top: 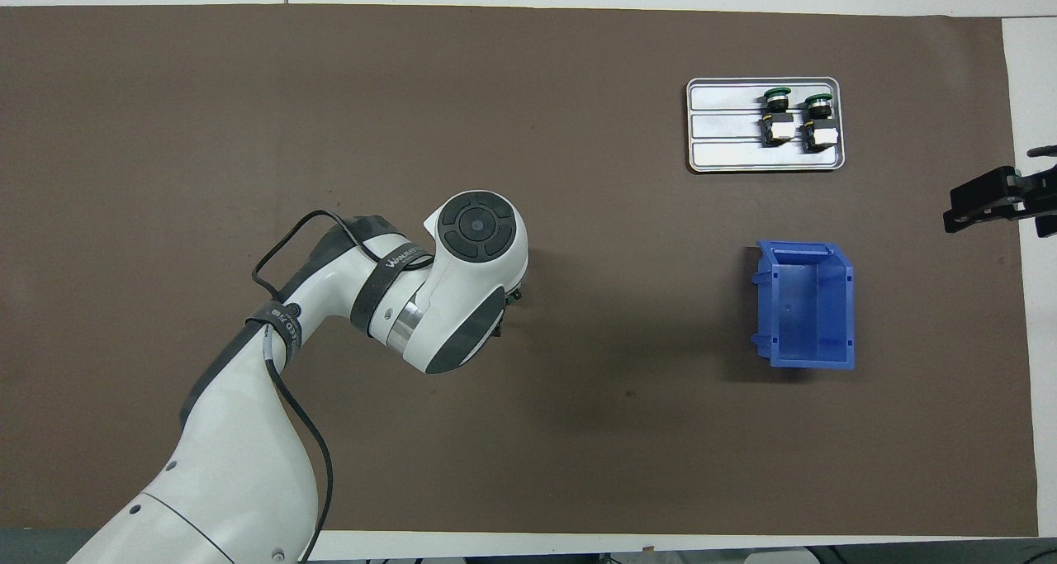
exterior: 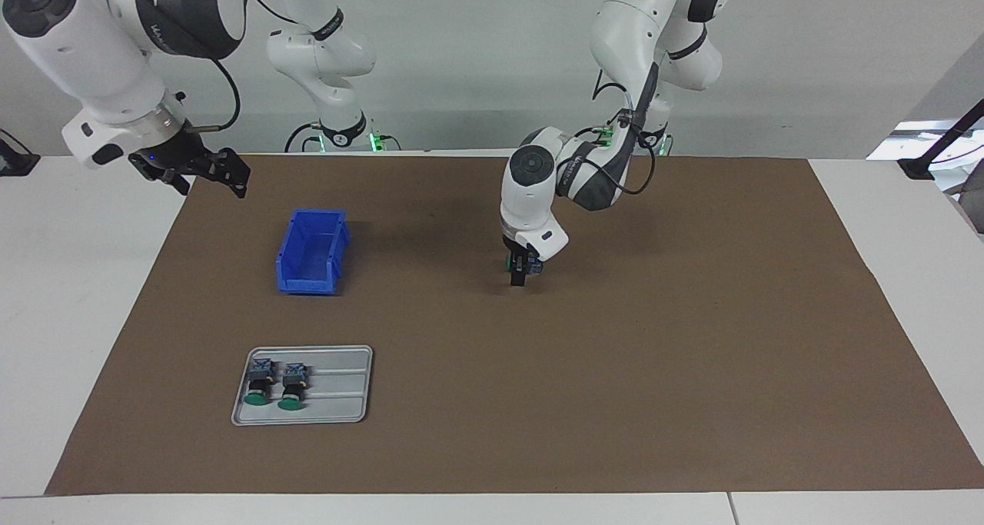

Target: Place and press button with both arms

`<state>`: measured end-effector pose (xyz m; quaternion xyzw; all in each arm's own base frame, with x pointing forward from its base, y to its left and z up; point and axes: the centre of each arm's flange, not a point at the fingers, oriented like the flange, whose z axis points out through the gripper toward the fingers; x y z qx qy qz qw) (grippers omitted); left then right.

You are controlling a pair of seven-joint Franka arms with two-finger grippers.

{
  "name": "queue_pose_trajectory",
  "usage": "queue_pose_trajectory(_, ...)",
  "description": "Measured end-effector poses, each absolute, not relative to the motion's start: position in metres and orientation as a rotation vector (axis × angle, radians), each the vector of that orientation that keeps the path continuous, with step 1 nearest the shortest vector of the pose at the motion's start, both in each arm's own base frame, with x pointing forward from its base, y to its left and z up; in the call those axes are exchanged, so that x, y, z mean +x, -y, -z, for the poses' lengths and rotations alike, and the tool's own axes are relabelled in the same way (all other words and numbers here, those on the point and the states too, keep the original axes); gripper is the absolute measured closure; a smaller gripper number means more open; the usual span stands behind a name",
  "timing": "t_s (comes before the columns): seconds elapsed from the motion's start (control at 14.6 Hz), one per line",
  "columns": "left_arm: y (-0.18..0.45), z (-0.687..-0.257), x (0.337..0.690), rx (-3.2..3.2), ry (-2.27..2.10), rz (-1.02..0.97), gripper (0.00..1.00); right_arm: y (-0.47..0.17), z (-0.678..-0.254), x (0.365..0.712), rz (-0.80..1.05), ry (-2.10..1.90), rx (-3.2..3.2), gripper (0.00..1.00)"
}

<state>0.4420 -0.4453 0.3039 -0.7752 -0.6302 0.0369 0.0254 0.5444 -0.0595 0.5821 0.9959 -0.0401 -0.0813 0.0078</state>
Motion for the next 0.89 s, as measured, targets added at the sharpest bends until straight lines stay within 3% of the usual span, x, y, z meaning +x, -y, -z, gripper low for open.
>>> queue_pose_trajectory(0.21,0.444,-0.291,0.439,-2.38,1.949,-0.115,0.19,0.057,-0.583,0.544,0.251,0.118,3.113,0.02)
queue_pose_trajectory(0.41,0.445,-0.294,0.442,-2.383,1.967,-0.111,0.57,0.057,-0.584,0.544,0.249,0.119,3.113,0.02)
queue_pose_trajectory(0.48,0.445,-0.295,0.442,-2.383,1.969,-0.11,0.65,0.058,-0.584,0.544,0.249,0.12,3.113,0.02)
queue_pose_trajectory(0.89,0.441,-0.297,0.445,-2.372,1.987,-0.107,0.67,0.081,-0.584,0.541,0.253,0.184,3.113,0.02)
